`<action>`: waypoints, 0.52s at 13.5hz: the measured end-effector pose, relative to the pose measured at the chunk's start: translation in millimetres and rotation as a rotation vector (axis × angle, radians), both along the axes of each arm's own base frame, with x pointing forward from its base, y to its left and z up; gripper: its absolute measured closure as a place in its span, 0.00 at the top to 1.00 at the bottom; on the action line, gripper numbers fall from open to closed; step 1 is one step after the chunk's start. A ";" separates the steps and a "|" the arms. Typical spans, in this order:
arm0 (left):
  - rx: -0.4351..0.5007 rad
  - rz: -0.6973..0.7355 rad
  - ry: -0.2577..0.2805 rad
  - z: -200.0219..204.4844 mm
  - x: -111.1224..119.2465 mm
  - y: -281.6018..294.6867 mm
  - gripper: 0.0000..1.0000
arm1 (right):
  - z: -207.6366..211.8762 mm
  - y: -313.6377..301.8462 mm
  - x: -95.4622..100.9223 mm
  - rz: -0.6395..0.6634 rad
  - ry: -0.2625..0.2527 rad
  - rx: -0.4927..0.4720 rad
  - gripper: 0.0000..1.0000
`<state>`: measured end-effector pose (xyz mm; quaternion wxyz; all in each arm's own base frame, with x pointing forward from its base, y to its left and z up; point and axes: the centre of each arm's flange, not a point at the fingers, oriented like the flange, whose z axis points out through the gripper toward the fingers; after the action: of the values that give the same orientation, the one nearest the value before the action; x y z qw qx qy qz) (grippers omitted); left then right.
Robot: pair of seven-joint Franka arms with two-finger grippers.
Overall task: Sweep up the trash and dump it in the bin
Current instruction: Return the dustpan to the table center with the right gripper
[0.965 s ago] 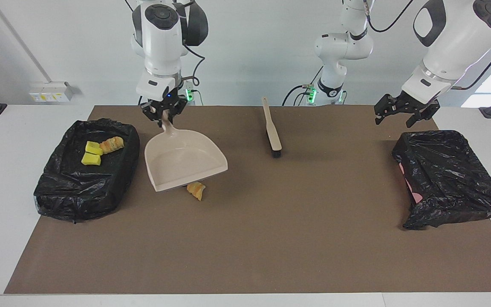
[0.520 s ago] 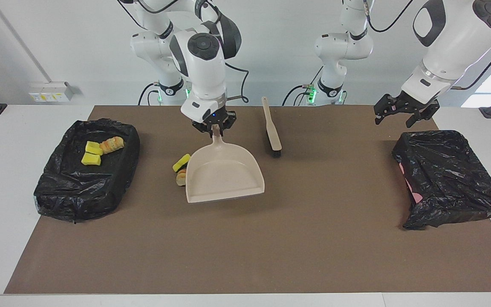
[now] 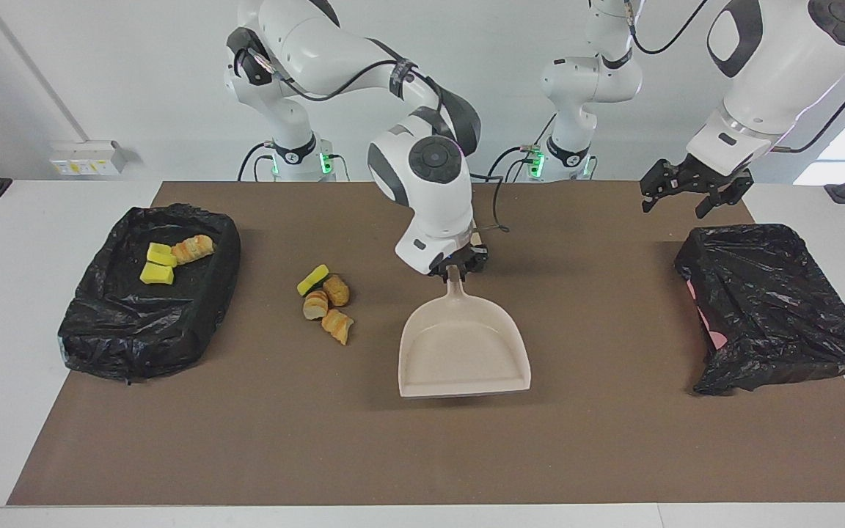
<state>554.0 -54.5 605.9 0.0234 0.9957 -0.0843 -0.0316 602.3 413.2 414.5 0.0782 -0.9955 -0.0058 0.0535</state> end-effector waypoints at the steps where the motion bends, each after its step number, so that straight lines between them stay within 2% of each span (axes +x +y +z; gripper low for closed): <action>1: 0.000 -0.002 -0.001 0.8 -0.5 -0.8 1.00 | -8.5 4.5 1.5 0.001 -0.005 0.007 0.32; 4: -0.001 -0.007 -0.009 2.0 -0.5 -4.1 1.00 | -23.0 11.0 2.2 0.004 -0.009 0.013 0.32; 7: -0.002 -0.008 -0.014 2.3 0.1 -4.5 1.00 | -38.3 10.6 8.6 -0.017 -0.052 0.045 0.32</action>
<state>554.1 -59.0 608.2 0.0235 0.9955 -0.0882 -0.0245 610.9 423.8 376.2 0.1006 -0.9946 -0.0007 0.0269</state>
